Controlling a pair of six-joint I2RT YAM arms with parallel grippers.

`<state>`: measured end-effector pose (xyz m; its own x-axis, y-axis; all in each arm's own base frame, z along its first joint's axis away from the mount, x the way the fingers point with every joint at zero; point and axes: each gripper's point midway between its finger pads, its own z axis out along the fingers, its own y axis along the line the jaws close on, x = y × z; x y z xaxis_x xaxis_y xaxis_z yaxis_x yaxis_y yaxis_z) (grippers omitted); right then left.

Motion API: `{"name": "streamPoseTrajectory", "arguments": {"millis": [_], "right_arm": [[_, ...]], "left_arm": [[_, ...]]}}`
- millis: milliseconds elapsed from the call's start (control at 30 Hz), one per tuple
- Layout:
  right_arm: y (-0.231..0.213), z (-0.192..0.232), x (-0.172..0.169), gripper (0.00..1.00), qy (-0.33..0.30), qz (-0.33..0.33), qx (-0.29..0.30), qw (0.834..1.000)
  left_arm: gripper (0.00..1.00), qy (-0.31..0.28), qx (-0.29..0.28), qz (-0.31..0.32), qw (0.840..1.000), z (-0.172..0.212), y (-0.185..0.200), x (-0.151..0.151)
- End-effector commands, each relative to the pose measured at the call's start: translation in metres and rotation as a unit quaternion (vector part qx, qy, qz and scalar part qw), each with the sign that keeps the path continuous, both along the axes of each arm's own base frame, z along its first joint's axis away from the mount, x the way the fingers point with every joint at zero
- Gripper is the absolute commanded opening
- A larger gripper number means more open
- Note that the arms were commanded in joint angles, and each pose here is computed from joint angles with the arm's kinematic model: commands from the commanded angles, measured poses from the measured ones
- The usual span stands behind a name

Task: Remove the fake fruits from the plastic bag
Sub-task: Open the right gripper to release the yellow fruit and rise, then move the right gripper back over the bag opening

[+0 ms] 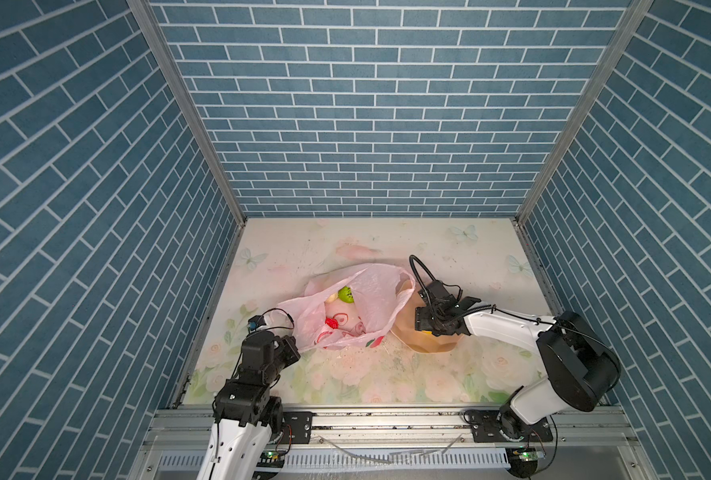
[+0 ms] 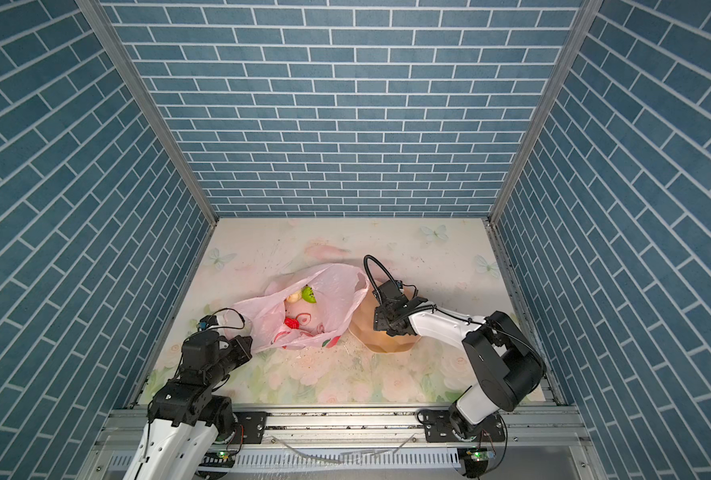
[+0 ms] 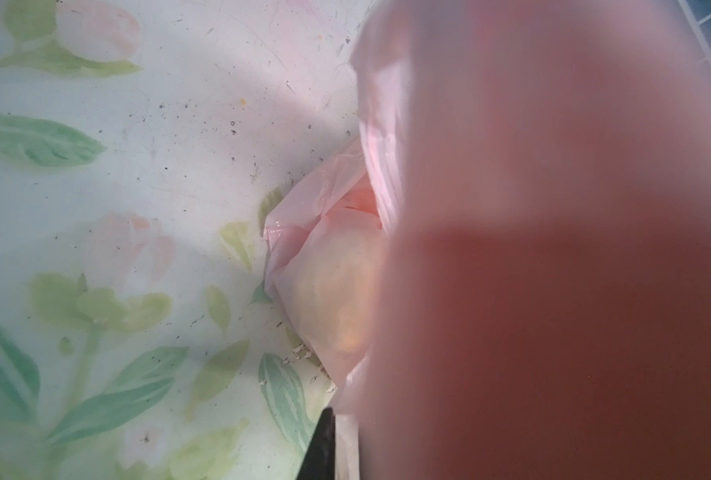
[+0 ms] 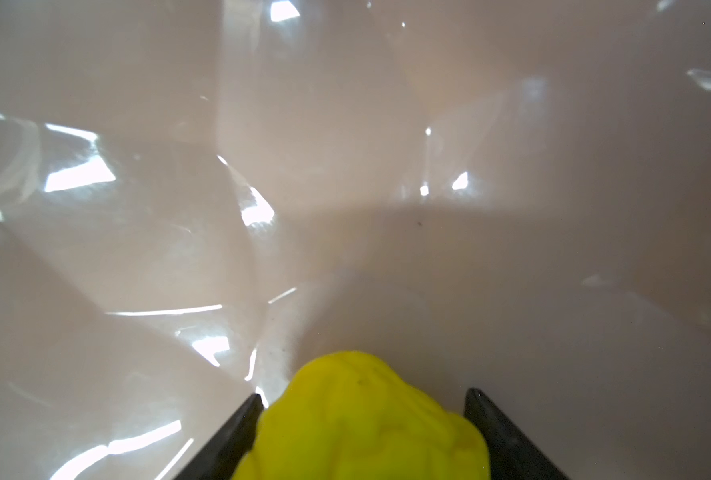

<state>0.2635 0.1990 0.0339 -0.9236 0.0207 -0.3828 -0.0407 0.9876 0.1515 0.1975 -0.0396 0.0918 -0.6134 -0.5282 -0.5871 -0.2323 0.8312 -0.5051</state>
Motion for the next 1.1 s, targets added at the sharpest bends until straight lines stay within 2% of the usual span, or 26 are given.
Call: {"name": "streamPoseTrajectory", "arguments": {"millis": [0, 333, 467, 767, 933, 1067], "right_arm": [[-0.005, 0.031, 0.003, 0.79, -0.018, 0.001, -0.011, 1.0], [-0.011, 0.083, 0.01, 0.85, -0.065, 0.011, -0.019, 0.998], [-0.011, 0.104, 0.011, 0.84, -0.082, 0.021, -0.014, 0.996], [0.001, 0.186, 0.008, 0.8, -0.162, 0.066, 0.005, 0.985], [0.035, 0.224, 0.005, 0.79, -0.202, 0.129, -0.012, 0.971], [0.085, 0.243, 0.004, 0.8, -0.224, 0.188, 0.003, 0.956]], "left_arm": [[0.14, -0.017, 0.005, -0.004, 1.0, 0.013, 0.0, 0.003], [0.14, -0.019, 0.005, -0.003, 1.0, 0.013, 0.0, 0.003], [0.14, -0.019, 0.006, -0.002, 1.0, 0.014, 0.001, 0.003], [0.14, -0.021, 0.004, -0.004, 1.0, 0.014, 0.0, 0.003], [0.14, -0.022, 0.003, -0.004, 1.0, 0.014, 0.0, 0.003], [0.14, -0.026, 0.002, -0.004, 1.0, 0.016, 0.0, 0.003]]}}
